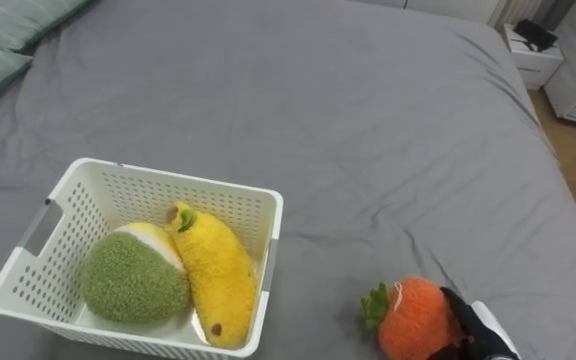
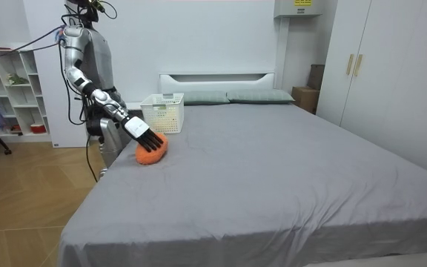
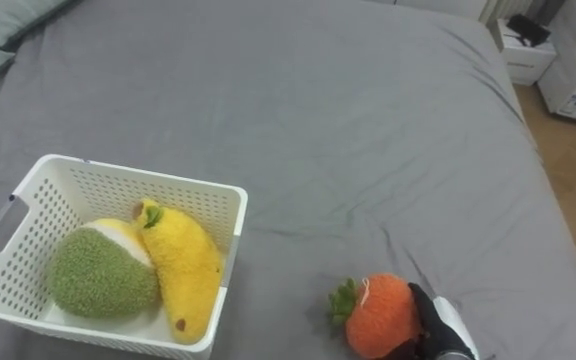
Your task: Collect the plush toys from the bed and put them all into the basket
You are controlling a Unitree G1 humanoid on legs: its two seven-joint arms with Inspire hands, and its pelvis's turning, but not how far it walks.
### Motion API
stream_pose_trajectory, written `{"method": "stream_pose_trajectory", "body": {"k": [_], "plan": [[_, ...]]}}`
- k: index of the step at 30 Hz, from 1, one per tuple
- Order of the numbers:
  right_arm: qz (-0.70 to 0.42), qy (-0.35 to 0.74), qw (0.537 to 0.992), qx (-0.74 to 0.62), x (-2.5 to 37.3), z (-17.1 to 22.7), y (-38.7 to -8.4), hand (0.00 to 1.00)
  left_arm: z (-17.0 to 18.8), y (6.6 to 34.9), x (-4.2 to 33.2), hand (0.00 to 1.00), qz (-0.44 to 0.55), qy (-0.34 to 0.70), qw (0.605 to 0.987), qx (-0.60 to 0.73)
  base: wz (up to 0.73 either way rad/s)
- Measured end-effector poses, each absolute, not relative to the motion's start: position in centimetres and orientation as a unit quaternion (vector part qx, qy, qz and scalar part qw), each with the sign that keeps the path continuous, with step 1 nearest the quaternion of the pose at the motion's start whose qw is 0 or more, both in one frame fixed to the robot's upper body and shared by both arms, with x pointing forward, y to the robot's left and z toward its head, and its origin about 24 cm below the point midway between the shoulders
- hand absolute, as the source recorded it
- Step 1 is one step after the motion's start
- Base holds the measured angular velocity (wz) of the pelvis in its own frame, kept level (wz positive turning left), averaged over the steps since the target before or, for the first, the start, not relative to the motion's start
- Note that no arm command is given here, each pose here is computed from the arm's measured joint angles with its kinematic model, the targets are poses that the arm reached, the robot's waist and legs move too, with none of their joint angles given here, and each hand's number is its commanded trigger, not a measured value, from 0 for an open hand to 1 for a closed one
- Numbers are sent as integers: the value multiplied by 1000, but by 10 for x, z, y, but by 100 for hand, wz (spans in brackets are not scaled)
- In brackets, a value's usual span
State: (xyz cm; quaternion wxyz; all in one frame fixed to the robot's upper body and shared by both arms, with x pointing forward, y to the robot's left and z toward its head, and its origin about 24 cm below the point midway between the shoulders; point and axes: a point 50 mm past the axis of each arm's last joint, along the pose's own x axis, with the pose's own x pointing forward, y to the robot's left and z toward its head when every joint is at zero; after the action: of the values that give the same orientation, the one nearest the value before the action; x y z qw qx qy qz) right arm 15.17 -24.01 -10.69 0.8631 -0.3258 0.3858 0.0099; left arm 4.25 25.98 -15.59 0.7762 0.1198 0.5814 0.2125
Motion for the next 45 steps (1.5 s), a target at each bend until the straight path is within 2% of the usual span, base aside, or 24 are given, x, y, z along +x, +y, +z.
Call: {"method": "stream_pose_trajectory", "body": {"k": [2,8,16,20,26,34,37,42,45], "plan": [[5,379,866,-327,152,-107,-238,100,-156,259,42,0,214,581,776,120,0],[-37,364,872,-325,161,-104,-244,100,-158,255,32,0,213,591,769,117,6],[-85,386,867,-303,153,-115,-251,100,-161,249,21,0,212,598,765,110,8],[-107,398,867,-280,148,-119,-253,100,-163,248,9,0,216,613,751,113,8],[-114,402,868,-268,146,-122,-252,100,-163,247,-8,0,218,630,736,115,6],[-102,394,877,-256,152,-119,-249,100,-163,247,-4,0,213,628,741,111,7],[-97,362,891,-255,165,-109,-245,100,-163,248,3,0,211,620,748,111,0],[-85,233,937,-247,205,-64,-226,100,-161,252,29,0,206,596,767,123,-3],[-84,196,947,-239,214,-49,-221,100,-160,252,39,0,205,582,777,122,-1]]}}
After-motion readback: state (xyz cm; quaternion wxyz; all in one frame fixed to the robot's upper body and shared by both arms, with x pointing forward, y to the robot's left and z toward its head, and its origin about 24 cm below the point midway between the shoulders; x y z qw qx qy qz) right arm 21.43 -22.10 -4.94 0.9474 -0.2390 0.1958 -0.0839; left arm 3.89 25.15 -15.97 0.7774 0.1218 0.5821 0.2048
